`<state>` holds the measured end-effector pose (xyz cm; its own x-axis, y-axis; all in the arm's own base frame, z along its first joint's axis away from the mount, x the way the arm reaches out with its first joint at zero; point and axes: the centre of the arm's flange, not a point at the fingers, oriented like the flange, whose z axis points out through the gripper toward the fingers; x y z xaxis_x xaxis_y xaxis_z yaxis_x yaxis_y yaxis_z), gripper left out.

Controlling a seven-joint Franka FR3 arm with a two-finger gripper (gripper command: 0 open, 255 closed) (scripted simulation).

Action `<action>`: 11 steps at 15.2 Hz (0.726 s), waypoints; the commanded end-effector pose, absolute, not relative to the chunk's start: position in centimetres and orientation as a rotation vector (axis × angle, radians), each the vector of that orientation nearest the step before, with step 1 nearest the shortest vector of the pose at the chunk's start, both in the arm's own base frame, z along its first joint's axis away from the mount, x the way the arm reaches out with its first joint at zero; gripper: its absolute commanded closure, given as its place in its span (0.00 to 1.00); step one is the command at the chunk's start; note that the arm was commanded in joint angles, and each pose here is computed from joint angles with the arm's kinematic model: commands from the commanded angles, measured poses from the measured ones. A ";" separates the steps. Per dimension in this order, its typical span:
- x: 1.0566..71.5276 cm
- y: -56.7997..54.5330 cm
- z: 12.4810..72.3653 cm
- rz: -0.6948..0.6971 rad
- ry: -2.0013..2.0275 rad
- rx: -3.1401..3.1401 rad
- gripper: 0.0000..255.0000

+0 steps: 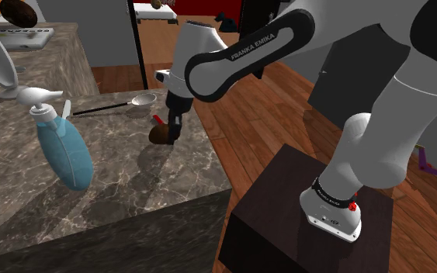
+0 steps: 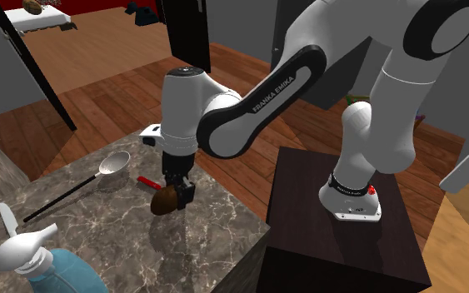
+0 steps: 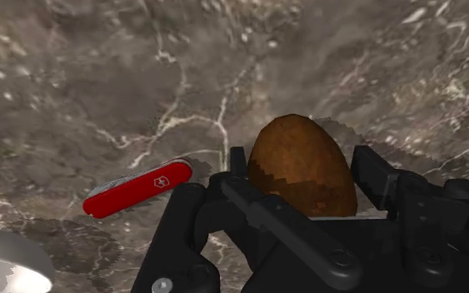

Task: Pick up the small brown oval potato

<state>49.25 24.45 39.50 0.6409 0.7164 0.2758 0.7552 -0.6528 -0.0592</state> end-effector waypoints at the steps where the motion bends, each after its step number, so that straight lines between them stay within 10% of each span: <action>1: 49.2 24.5 40.4 -0.342 -1.217 -2.690 1.00; 11: 49.2 24.5 45.7 -0.342 -1.217 -2.690 1.00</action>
